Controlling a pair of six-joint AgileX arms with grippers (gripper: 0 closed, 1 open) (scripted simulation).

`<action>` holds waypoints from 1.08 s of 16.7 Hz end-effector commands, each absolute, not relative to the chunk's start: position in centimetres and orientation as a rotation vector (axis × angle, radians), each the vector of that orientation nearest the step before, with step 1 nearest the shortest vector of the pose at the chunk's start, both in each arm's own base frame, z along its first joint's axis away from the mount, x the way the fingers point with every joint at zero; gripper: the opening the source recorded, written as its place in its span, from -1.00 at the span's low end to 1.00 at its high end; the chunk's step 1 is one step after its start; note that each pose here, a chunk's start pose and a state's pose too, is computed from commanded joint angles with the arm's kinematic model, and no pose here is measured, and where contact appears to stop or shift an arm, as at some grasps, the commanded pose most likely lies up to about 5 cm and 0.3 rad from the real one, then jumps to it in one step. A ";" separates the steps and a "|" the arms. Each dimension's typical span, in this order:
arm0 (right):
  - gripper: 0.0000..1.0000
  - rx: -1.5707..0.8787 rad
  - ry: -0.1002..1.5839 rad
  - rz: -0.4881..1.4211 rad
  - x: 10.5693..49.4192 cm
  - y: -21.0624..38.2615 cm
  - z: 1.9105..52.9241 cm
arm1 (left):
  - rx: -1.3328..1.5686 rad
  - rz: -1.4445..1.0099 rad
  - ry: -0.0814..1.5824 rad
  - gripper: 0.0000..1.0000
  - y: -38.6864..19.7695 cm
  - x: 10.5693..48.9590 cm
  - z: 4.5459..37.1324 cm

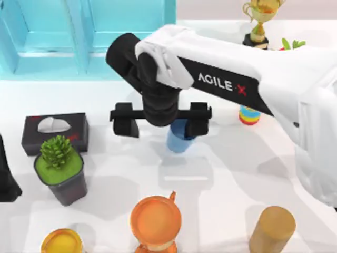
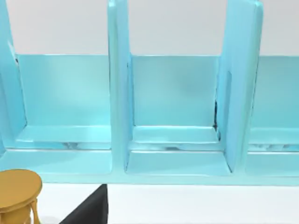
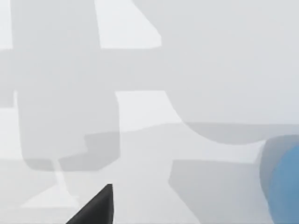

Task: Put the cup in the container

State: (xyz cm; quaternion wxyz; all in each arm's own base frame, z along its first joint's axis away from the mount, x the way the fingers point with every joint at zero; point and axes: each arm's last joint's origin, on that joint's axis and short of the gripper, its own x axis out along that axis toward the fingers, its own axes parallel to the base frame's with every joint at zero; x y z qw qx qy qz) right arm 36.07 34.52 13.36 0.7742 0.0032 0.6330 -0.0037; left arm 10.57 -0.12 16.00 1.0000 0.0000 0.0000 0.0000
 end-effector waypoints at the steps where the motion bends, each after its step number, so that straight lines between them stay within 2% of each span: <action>1: 0.55 0.007 1.371 -0.008 36.1 34.5 13.4 | 0.000 0.000 0.000 1.00 -0.1 10.6 16.0; 11: -0.96 0.007 1.371 -0.008 36.1 34.5 13.4 | 0.000 0.000 0.000 1.00 -0.1 10.6 16.0; 18: -1.00 0.007 1.371 -0.008 36.1 34.5 13.4 | 0.000 0.000 0.000 1.00 -0.1 10.6 16.0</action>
